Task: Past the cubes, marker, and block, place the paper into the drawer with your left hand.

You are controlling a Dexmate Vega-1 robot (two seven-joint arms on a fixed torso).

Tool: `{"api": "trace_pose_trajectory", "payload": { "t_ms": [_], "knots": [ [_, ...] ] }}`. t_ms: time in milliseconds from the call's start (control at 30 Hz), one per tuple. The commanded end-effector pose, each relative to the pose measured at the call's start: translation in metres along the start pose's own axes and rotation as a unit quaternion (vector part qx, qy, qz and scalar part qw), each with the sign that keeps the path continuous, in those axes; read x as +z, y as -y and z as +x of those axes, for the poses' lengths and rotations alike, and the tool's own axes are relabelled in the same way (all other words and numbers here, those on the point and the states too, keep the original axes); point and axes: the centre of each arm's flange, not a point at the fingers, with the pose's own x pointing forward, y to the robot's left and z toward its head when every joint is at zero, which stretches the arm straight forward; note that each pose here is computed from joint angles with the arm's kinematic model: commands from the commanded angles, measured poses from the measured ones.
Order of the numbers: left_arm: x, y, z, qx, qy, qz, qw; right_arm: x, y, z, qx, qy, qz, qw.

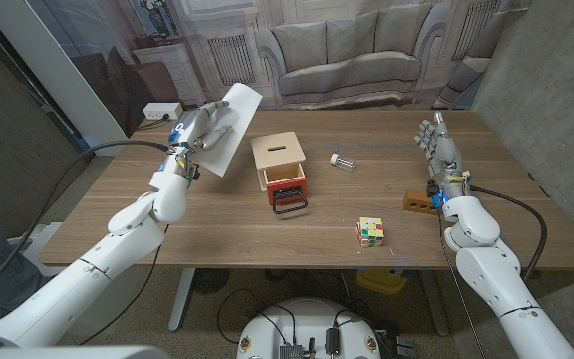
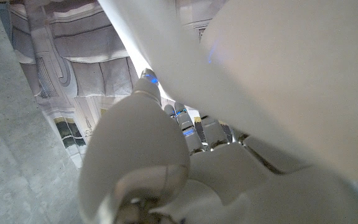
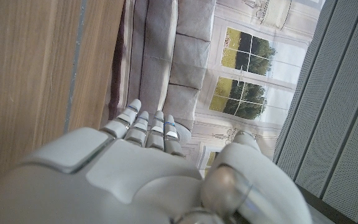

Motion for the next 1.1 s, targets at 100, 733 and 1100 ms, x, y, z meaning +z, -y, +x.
{"api": "trace_pose_trajectory", "payload": {
  "t_ms": [100,733,1100],
  "knots": [
    [0.013,0.0,0.0,0.002,0.027,-0.023,0.999,0.001,0.004,-0.001,-0.003,0.002,0.0,1.0],
    [0.031,0.005,0.003,0.007,0.063,-0.048,0.997,0.006,0.012,-0.009,-0.009,0.004,-0.004,0.9999],
    [0.038,0.003,0.002,0.004,0.078,-0.053,0.996,0.008,0.014,-0.01,-0.007,0.005,-0.004,0.9999]
  ]
}}
